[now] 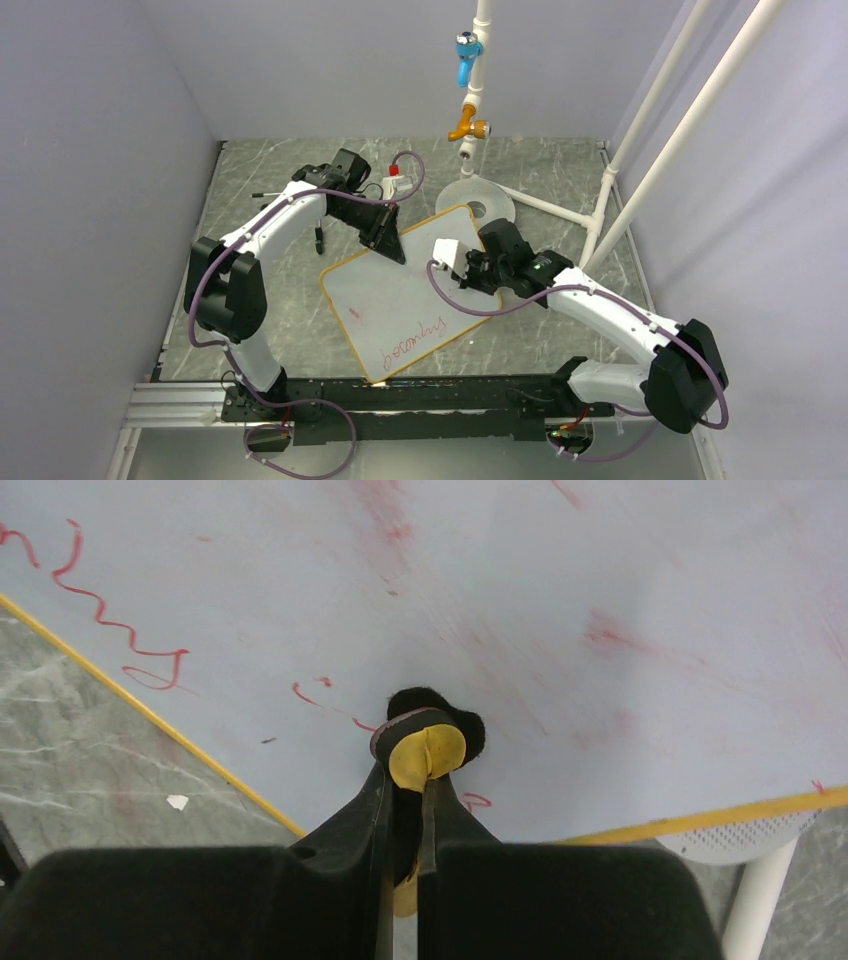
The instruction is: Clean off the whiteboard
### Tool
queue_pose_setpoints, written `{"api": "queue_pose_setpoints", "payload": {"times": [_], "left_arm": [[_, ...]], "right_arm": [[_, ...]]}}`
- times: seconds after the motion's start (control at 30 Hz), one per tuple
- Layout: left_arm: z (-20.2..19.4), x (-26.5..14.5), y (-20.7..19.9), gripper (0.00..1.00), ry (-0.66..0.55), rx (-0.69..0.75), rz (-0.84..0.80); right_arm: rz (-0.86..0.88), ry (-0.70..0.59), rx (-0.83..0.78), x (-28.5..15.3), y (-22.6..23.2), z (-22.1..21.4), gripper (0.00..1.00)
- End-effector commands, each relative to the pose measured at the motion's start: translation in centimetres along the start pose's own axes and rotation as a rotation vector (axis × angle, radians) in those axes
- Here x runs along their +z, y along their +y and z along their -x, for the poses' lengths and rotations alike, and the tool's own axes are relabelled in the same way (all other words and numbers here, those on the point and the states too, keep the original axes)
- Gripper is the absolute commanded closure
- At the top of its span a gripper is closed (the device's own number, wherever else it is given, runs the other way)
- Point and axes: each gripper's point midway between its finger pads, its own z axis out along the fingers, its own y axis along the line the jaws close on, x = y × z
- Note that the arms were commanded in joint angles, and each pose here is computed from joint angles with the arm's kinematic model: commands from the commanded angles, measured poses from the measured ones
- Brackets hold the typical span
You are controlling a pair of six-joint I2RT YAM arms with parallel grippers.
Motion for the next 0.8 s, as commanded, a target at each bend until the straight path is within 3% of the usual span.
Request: {"api": "queue_pose_setpoints", "payload": {"times": [0.0, 0.23, 0.57, 0.77], "left_arm": [[1.1, -1.2, -4.4, 1.0, -0.054, 0.085, -0.129], [1.2, -1.4, -4.4, 1.0, -0.06, 0.09, -0.127], [1.3, -1.5, -4.6, 1.0, -0.065, 0.092, -0.132], [1.3, -1.5, -4.5, 1.0, -0.064, 0.092, -0.129]], "right_arm": [[0.102, -0.076, -0.126, -0.1, 2.3, 2.2, 1.0], [0.197, -0.027, -0.219, 0.2, 4.6, 0.4, 1.0], [-0.115, -0.037, -0.043, 0.2, -1.7, 2.0, 1.0], [0.104, -0.013, -0.181, 1.5, 3.6, 1.3, 1.0]]}}
